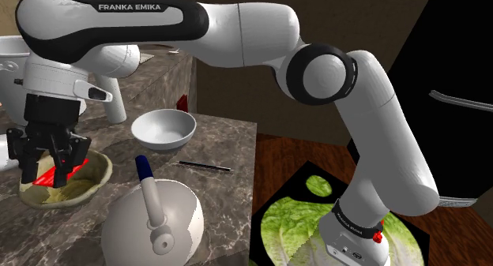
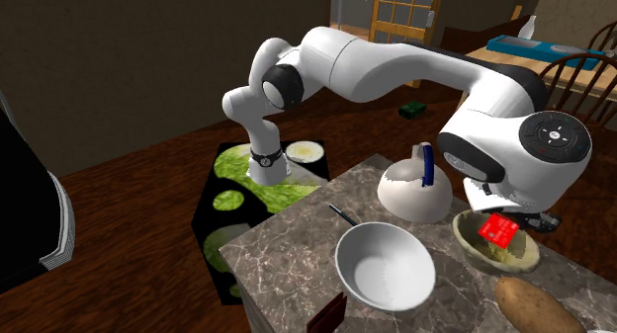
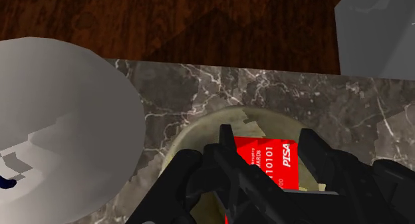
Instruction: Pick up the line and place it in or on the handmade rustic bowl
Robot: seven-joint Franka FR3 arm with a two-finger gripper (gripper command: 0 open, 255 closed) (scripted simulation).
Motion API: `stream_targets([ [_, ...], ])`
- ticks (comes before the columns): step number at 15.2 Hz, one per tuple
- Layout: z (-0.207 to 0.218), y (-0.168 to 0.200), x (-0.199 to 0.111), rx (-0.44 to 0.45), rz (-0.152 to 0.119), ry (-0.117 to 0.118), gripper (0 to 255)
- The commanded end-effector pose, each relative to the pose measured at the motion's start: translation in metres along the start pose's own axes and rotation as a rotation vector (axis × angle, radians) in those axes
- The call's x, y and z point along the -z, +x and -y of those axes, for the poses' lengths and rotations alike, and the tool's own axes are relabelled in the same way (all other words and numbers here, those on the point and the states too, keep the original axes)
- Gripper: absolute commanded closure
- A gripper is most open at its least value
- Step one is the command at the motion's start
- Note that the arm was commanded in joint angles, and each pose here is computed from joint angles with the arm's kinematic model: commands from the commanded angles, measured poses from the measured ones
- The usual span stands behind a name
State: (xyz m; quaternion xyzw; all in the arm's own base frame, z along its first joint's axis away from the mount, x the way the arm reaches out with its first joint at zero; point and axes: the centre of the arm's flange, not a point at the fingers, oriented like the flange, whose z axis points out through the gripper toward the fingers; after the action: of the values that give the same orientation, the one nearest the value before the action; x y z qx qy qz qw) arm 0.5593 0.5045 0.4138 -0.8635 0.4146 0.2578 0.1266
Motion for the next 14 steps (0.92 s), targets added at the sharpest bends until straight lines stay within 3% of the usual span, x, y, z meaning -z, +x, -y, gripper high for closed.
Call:
stream_targets([
  [1, 0.000, 0.001, -0.002, 0.000, 0.000, 0.001, 255],
  [7, 0.000, 0.001, -0.002, 0.000, 0.000, 0.001, 255],
  [8, 0.000, 0.001, -0.002, 0.000, 0.000, 0.001, 0],
  [13, 0.000, 0.001, -0.002, 0.000, 0.000, 0.001, 0],
  [14, 0.000, 0.001, 0.011, 0.000, 0.000, 0.001, 0],
])
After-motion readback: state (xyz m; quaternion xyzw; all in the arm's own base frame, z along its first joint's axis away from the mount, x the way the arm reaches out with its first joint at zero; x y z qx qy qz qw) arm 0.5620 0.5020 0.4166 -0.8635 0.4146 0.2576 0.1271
